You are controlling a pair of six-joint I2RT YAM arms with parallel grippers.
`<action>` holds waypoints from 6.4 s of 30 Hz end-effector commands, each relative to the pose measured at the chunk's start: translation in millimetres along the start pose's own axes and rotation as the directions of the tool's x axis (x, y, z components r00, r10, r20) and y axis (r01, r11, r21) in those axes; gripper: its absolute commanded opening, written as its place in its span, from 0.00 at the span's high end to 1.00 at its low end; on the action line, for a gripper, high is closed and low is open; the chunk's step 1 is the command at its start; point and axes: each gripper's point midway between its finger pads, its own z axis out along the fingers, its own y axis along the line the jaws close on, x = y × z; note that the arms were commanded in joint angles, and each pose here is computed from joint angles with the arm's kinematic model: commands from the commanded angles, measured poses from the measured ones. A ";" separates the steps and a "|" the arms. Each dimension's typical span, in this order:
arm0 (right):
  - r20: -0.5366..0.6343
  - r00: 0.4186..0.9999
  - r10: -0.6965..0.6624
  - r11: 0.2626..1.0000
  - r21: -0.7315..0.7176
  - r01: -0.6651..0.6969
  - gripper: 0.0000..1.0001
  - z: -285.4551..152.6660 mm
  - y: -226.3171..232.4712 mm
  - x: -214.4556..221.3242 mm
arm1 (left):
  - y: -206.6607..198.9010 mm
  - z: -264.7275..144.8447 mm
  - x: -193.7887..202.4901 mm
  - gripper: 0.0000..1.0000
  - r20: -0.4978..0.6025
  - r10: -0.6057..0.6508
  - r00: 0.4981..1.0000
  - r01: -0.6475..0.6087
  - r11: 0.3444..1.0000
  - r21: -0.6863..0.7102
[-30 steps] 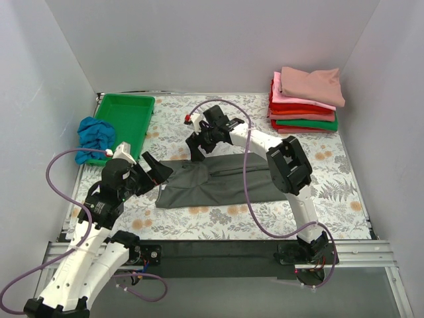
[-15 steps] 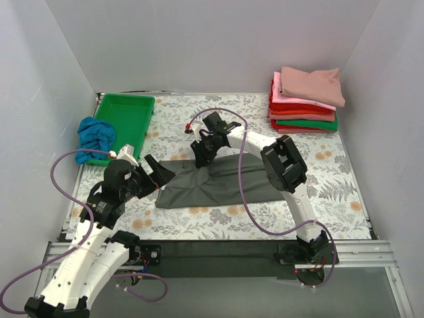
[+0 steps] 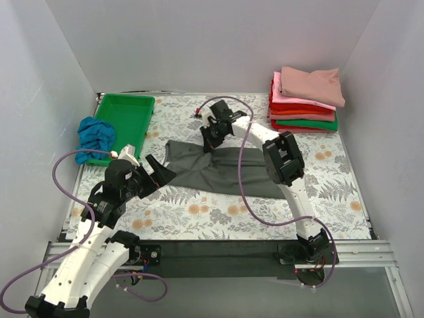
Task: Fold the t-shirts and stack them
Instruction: Fold the tshirt
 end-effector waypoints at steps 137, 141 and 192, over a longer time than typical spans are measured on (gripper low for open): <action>-0.290 0.721 -0.629 0.771 -0.354 0.530 0.98 -137.8 155.1 267.9 | -107.6 -26.3 -3.7 0.23 -0.159 0.310 0.937 -0.162 0.792 0.589; -0.267 0.694 -0.668 0.721 -0.461 0.517 0.76 -136.8 183.4 244.7 | -112.3 -28.6 -4.7 0.23 -0.173 0.305 0.936 -0.146 0.788 0.598; 0.121 0.729 -0.674 0.738 0.079 0.670 0.05 -263.3 64.9 253.8 | -61.7 122.1 292.9 0.49 -0.290 0.928 0.234 -0.888 0.325 0.325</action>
